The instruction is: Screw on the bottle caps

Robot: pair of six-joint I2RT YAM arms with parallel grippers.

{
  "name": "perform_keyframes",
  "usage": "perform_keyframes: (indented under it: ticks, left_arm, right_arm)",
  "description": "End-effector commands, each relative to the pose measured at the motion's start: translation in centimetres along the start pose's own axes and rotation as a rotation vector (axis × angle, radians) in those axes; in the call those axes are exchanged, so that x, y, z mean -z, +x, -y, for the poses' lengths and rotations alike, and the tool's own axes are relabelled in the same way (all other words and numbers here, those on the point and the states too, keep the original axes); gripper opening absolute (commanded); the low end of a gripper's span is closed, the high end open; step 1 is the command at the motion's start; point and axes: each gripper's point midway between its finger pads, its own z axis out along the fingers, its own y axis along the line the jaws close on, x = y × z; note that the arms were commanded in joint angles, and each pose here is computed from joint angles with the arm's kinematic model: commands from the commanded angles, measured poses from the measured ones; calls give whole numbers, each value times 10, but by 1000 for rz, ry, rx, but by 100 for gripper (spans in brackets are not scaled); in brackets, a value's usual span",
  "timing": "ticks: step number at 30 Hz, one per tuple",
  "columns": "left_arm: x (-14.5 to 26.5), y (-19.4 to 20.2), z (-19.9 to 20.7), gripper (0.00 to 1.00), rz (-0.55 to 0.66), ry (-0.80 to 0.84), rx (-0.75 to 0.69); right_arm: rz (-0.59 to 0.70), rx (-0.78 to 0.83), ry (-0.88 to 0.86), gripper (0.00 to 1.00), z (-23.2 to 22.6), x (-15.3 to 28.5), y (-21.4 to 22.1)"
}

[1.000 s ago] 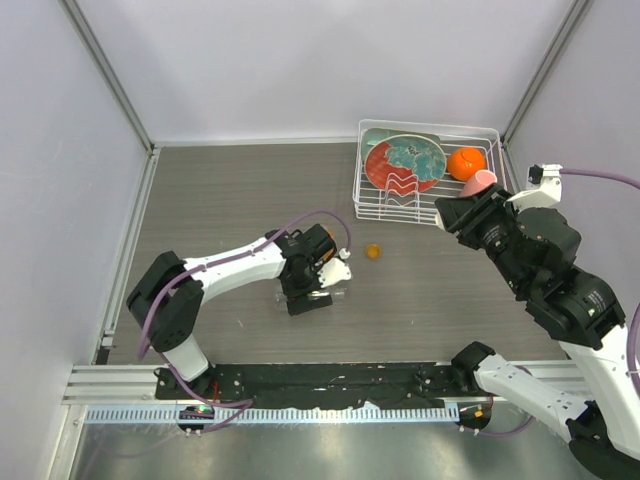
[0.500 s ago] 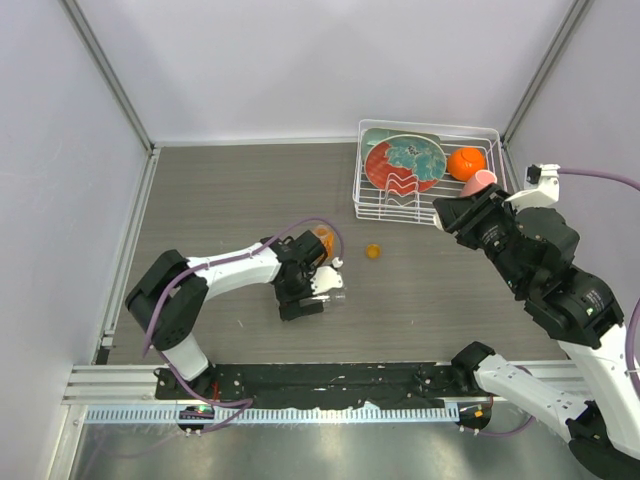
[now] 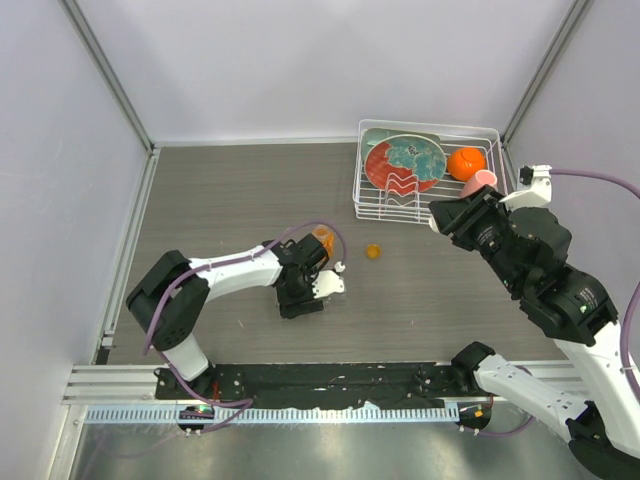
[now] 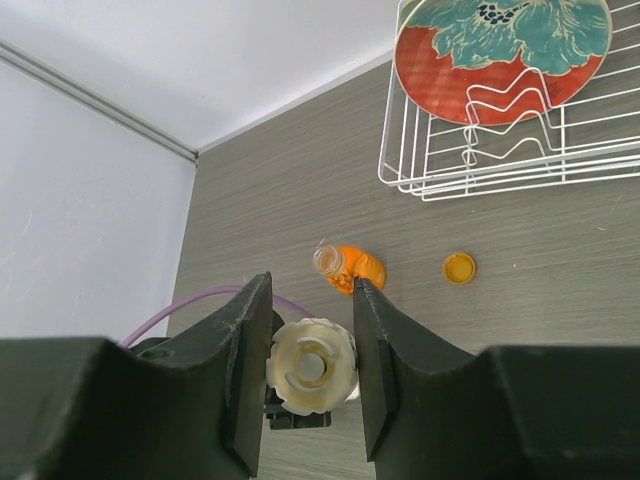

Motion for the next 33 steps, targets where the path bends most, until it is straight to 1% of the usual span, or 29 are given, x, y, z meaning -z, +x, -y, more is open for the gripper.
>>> perform_keyframes:
  ticks: [1, 2, 3, 6, 8, 9, 10, 11, 13, 14, 15, 16, 17, 18, 19, 20, 21, 22, 23, 24, 25, 26, 27, 28, 29, 30, 31, 32, 33]
  left_arm:
    - [1, 12, -5, 50, -41, -43, -16]
    - [6, 4, -3, 49, -31, -49, -30]
    - [13, 4, -2, 49, -47, -58, -33]
    - [44, -16, 2, 49, 0, -80, -45]
    - [81, -32, 4, 48, 55, -101, -35]
    - [96, -37, 4, 44, 78, -108, -26]
    - [119, -43, 2, 39, 126, -136, -18]
    - [148, -53, -1, 34, 176, -168, 8]
    - [190, -59, -6, 34, 257, -239, 47]
    - [230, -64, -4, 33, 348, -279, 52]
    - [251, -67, -2, 31, 406, -294, 74]
    - [268, -69, 1, 31, 453, -304, 77]
    - [299, -76, 16, 29, 566, -270, 52]
    - [311, -80, 22, 27, 623, -254, 86]
    - [319, -82, 27, 27, 672, -241, 113]
    - [317, -88, 35, 28, 722, -190, 147]
    - [323, -84, 51, 25, 786, -141, 169]
    - [287, -78, 63, 16, 746, -62, 174]
    - [292, -99, 72, 1, 882, -8, 120]
    - [306, -91, 83, 0, 991, -16, 102]
    - [274, -86, 89, 0, 985, 42, 177]
    - [304, -105, 86, 0, 1198, 5, 133]
    - [314, -106, 84, 0, 1309, -14, 164]
    - [310, -99, 84, 0, 1395, -12, 233]
    - [317, -103, 82, 2, 1434, -15, 236]
    - [312, -106, 82, 0, 1405, -5, 236]
    - [304, -110, 73, 0, 1375, -11, 285]
    - [312, -114, 69, 0, 1420, -18, 312]
    - [317, -117, 67, 10, 1458, -29, 299]
  right_arm:
    - [31, -9, -27, 11, -8, -3, -7]
    - [32, -8, -26, 11, -7, -3, -7]
    - [30, -6, -26, 11, -8, -5, -7]
    - [21, 10, -34, 11, -14, -8, -8]
    - [20, 30, -63, 11, -24, -6, -15]
    - [14, 42, -70, 11, -27, -7, -16]
    - [-14, 61, -88, 11, -34, -11, -13]
    - [-5, 83, -112, 11, -44, -9, -22]
    - [-61, 125, -124, 10, -53, -19, -16]
    - [-56, 134, -156, 10, -64, -15, -24]
    - [-73, 166, -168, 11, -68, -16, -23]
    - [-89, 180, -178, 10, -72, -19, -22]
    - [-108, 192, -205, 9, -82, -22, -22]
    - [-117, 213, -214, 9, -84, -24, -21]
    - [-118, 219, -229, 8, -89, -24, -23]
    - [-122, 227, -259, 8, -98, -24, -26]
    - [-119, 241, -275, 8, -102, -23, -29]
    - [-117, 247, -293, 8, -107, -22, -31]
    - [-108, 249, -316, 8, -116, -22, -38]
    - [-126, 260, -339, 8, -121, -20, -36]
    - [-125, 272, -341, 8, -123, -20, -38]
    - [-128, 276, -377, 8, -132, -15, -42]
    - [-158, 285, -386, 8, -134, -18, -37]
    - [-164, 297, -404, 8, -137, -16, -36]
    - [-164, 302, -423, 8, -141, -13, -38]
    - [-172, 307, -435, 8, -144, -14, -37]
    - [-192, 314, -464, 7, -148, -13, -33]
    - [-200, 327, -474, 6, -148, -14, -30]
    - [-205, 333, -492, 6, -151, -15, -27]
